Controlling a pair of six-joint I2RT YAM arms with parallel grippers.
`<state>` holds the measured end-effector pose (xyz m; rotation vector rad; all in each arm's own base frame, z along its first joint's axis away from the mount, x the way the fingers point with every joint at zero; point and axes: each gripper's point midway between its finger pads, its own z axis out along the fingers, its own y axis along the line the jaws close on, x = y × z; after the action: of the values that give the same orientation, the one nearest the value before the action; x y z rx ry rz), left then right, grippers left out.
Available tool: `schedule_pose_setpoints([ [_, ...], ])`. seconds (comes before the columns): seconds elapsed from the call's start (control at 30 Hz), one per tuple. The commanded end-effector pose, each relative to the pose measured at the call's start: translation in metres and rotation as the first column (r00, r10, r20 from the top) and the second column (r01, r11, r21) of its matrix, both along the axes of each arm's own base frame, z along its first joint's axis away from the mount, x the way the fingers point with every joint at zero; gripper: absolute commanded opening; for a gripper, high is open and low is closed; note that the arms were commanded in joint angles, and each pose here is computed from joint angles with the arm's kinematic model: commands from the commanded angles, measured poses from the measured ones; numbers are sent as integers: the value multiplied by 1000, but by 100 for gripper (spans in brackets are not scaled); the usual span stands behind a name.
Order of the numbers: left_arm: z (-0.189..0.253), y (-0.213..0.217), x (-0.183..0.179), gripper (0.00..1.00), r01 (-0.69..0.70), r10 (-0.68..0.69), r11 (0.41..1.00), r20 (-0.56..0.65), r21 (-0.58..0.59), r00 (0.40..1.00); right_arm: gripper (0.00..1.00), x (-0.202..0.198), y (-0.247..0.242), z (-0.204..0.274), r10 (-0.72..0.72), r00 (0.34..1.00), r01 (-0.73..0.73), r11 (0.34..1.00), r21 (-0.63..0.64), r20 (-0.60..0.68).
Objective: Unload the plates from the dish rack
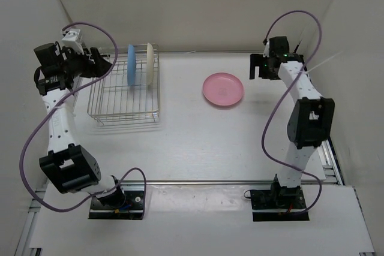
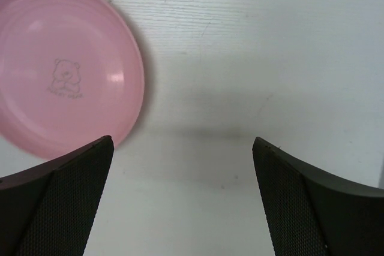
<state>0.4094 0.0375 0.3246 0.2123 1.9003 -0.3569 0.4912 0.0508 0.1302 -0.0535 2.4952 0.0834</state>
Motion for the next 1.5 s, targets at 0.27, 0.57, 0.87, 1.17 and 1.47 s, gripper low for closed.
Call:
schedule_pose_setpoints([
  [0.27, -47, -28, 44, 98, 315, -313, 915, 48, -252, 948, 100, -133, 18, 67, 378, 926, -378, 924, 50, 18],
  [0.57, -69, -41, 99, 98, 374, -386, 879, 18, -298, 922, 100, -172, 8, 87, 357, 930, -358, 934, -4, 86],
  [0.87, -97, -68, 120, 72, 406, -443, 847, -31, -343, 896, 100, -184, 7, 90, 338, 935, -339, 941, -5, 105],
  [1.17, -104, -65, 130, 42, 381, -425, 853, -50, -356, 904, 100, -187, 5, 84, 326, 941, -327, 945, -4, 95],
  [1.47, -98, -52, 125, 19, 363, -410, 850, -46, -382, 911, 100, -186, 6, 78, 312, 946, -314, 949, 11, 83],
])
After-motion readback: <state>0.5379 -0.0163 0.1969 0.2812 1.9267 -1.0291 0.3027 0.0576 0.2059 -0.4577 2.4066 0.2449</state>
